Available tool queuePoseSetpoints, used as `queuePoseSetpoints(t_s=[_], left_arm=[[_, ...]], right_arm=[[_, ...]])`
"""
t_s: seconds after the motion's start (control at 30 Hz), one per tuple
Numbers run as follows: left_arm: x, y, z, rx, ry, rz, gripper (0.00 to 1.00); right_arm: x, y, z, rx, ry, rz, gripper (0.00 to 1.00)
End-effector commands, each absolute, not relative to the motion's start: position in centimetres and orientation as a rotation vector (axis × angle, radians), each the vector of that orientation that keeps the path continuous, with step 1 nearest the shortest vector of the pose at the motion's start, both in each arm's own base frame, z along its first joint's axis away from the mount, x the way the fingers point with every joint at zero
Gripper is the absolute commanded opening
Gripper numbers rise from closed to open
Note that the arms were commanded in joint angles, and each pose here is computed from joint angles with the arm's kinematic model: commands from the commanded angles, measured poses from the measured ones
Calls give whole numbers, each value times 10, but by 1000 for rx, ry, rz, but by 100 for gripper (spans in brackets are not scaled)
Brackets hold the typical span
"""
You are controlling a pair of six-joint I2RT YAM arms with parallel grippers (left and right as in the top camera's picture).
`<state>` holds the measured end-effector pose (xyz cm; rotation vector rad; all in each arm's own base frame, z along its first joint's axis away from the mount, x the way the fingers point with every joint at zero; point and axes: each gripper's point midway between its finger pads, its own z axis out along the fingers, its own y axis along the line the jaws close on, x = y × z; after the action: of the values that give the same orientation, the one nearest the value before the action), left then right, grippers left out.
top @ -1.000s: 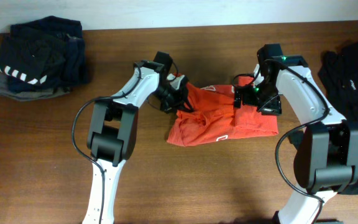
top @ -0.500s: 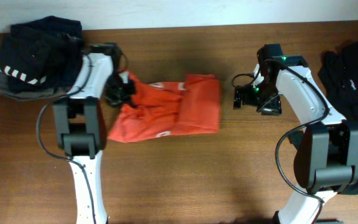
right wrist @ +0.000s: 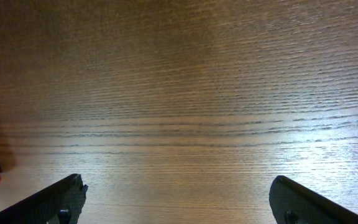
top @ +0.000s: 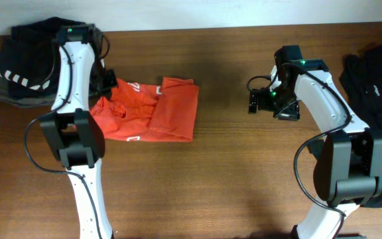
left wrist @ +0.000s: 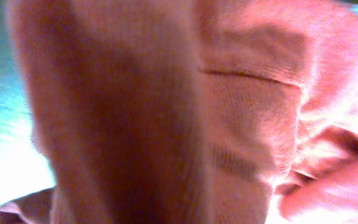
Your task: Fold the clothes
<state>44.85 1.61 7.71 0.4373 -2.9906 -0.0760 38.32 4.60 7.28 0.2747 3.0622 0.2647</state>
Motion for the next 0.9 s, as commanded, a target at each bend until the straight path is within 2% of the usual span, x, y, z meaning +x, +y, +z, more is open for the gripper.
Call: queuePoseSetpoints(t_s=[0.0, 0.47, 0.5, 0.57, 0.6, 0.63, 0.67, 0.7, 0.73, 0.87], left_arm=[[462, -9, 96, 339, -3082, -134, 1], [447, -173, 96, -205, -3176, -111, 1], [444, -182, 96, -234, -3176, -110, 6], [439, -195, 94, -283, -3171, -111, 32], [437, -201, 93, -303, -3170, -112, 41], [435, -204, 93, -320, -3170, -123, 58], [434, -206, 92, -339, -3173, -152, 81], [434, -207, 93, -348, -3176, -172, 92], [434, -207, 93, -353, -3178, -186, 99], [437, -200, 94, -350, -3186, -243, 99]], right_arm=[[387, 49, 82, 266, 3036, 272, 99], [387, 49, 82, 266, 3033, 273, 99], [386, 49, 82, 266, 3036, 272, 99], [384, 48, 81, 268, 3047, 270, 99], [383, 48, 81, 269, 3052, 270, 99], [382, 48, 81, 270, 3055, 269, 99], [381, 48, 81, 270, 3058, 269, 99], [381, 48, 81, 271, 3058, 269, 99], [381, 48, 81, 271, 3059, 269, 99], [381, 48, 81, 271, 3058, 269, 99]])
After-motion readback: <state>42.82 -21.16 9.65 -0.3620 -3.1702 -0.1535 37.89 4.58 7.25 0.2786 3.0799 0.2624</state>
